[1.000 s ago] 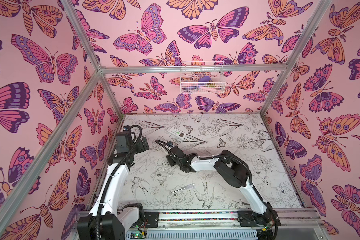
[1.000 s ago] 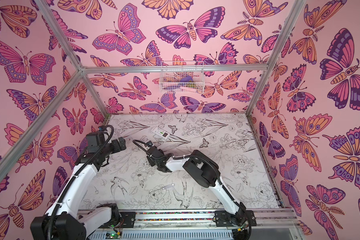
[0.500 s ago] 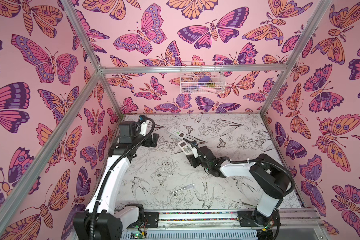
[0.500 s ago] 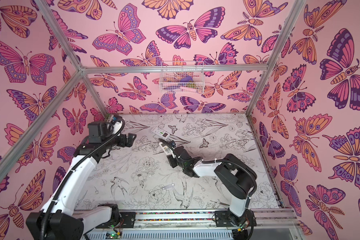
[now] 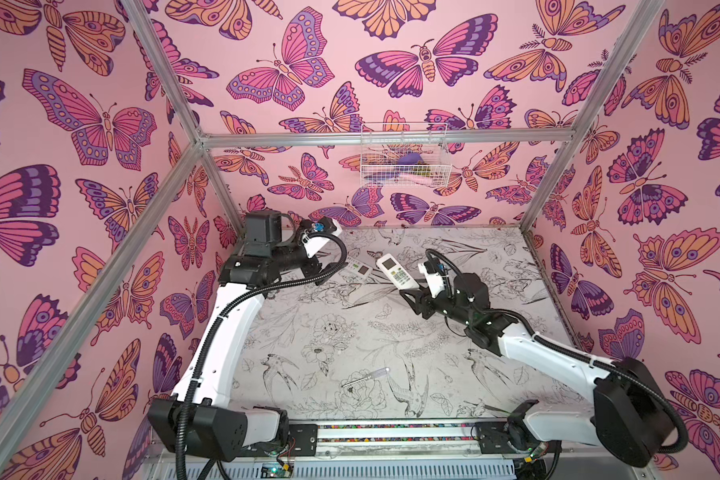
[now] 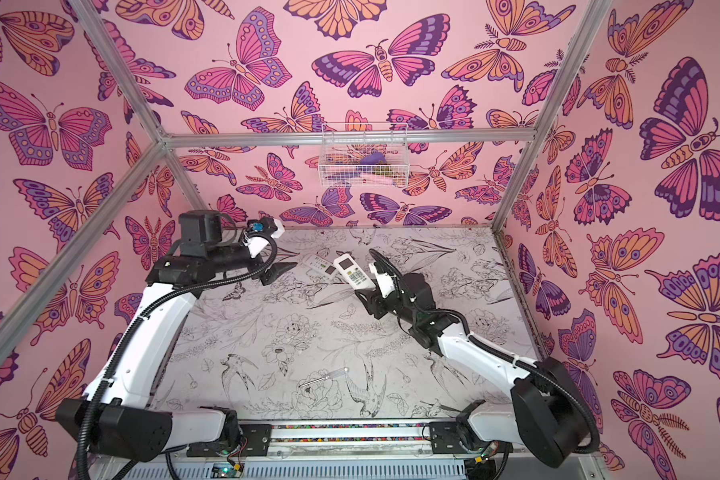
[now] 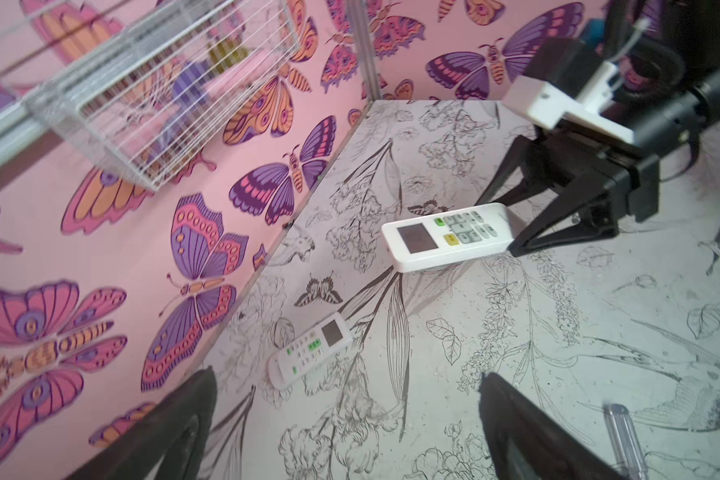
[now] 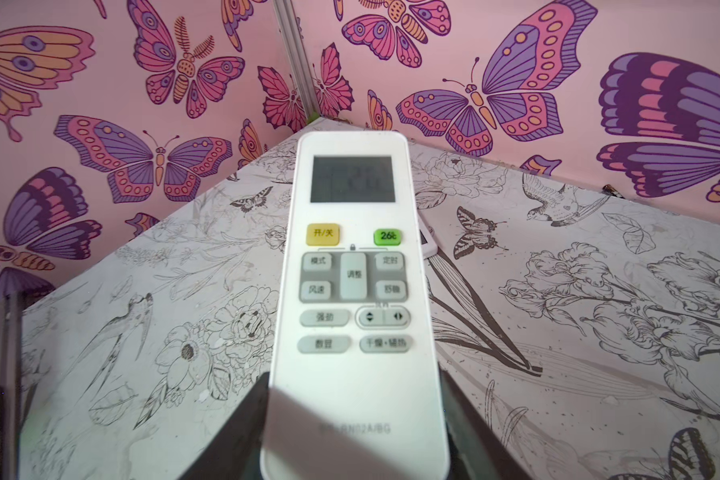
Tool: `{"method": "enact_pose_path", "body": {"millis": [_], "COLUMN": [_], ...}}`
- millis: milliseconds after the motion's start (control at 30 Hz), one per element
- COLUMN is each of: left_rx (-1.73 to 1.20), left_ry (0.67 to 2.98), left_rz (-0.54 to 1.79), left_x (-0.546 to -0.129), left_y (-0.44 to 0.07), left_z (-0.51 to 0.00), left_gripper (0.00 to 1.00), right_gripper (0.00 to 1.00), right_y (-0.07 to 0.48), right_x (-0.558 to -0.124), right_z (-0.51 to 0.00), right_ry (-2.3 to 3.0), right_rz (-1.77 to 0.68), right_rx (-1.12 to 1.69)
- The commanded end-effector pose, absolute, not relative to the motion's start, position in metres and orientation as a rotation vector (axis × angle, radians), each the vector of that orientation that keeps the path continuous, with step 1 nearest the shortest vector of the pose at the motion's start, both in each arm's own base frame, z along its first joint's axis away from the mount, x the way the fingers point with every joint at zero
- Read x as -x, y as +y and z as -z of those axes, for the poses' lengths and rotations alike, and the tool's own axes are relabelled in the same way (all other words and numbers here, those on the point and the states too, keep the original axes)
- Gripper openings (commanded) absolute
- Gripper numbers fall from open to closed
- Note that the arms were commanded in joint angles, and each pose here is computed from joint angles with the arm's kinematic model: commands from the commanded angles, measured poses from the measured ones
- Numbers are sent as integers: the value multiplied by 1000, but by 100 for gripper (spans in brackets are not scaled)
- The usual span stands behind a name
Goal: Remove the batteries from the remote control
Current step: 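Close the right gripper on the remote's lower end and lift it, then raise the remote toward the left gripper while the left gripper grasps its top end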
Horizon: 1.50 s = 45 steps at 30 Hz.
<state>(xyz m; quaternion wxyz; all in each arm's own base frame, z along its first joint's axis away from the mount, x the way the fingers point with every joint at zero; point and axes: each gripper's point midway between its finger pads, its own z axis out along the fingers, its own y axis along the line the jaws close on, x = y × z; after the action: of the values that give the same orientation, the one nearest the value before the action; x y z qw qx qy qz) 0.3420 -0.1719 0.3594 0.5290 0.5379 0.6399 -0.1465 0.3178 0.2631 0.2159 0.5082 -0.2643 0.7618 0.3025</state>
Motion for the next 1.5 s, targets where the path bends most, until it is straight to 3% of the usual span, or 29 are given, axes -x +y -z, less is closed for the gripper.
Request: {"method": "enact_pose_path", "body": {"millis": [0, 367, 733, 1233, 1467], "left_rx": [-1519, -1925, -2006, -2045, -2044], "left_ry": [1254, 773, 638, 615, 607], "left_rz": [308, 180, 148, 208, 217], "left_x": [-322, -286, -291, -289, -287], "left_y": [-194, -222, -234, -251, -254], "left_z": [-372, -361, -343, -325, -327], "left_gripper": [100, 97, 95, 69, 43], "right_gripper": [49, 47, 45, 43, 43], "right_y": [263, 246, 264, 288, 292], "right_x": [-300, -289, -276, -257, -251], "right_z": [-231, -279, -310, -313, -310], "right_ry": [1808, 1746, 1617, 1599, 1606], "right_rz": [-830, -1034, -1276, -1374, -1382], "right_rx": [749, 793, 858, 974, 1004]}}
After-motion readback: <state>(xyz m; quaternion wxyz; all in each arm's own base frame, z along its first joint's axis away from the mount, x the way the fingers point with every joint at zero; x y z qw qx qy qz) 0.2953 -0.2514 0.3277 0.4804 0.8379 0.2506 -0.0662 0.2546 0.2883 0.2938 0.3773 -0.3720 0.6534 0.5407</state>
